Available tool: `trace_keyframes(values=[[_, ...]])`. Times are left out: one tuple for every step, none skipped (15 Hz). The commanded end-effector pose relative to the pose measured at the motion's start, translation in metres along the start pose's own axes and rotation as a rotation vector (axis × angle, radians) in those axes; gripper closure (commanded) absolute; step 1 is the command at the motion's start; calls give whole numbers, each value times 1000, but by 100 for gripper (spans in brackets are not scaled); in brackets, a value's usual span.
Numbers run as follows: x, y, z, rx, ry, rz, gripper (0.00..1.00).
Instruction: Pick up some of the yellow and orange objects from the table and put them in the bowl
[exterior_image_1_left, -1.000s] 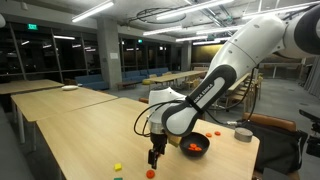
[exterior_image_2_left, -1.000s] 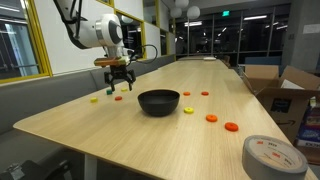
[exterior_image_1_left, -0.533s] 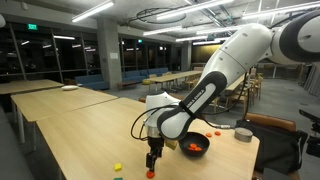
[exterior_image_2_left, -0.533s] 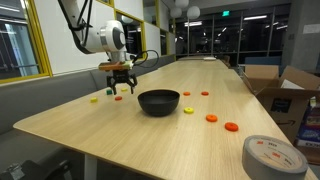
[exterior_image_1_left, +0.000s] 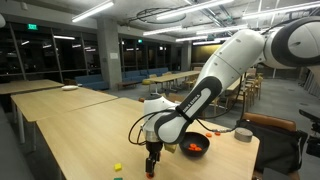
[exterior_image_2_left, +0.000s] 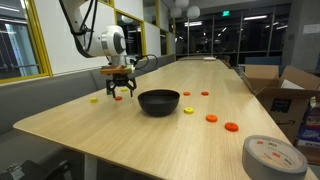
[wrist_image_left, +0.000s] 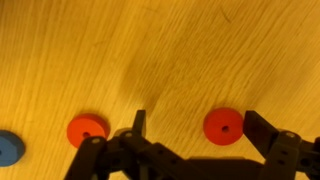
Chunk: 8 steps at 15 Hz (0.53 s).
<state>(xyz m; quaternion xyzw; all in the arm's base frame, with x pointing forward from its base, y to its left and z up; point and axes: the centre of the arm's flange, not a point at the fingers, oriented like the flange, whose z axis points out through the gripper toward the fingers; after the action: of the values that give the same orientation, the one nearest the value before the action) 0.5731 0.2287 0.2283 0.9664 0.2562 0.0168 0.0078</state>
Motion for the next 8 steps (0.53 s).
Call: trace_keyframes(values=[[16,-7,-3,17,2,-37,0],[17,-9,-3,17,2,-43,0],[18,-12,-2,17,3,-46,0],[18,-14,-2,17,4,-48,0],[18,-16,0,16,3,-50,0],[17,-17,0,15,3,-52,0],[17,-19,1,10,2,-51,0],[16,-21,3,2,-1,-51,0]])
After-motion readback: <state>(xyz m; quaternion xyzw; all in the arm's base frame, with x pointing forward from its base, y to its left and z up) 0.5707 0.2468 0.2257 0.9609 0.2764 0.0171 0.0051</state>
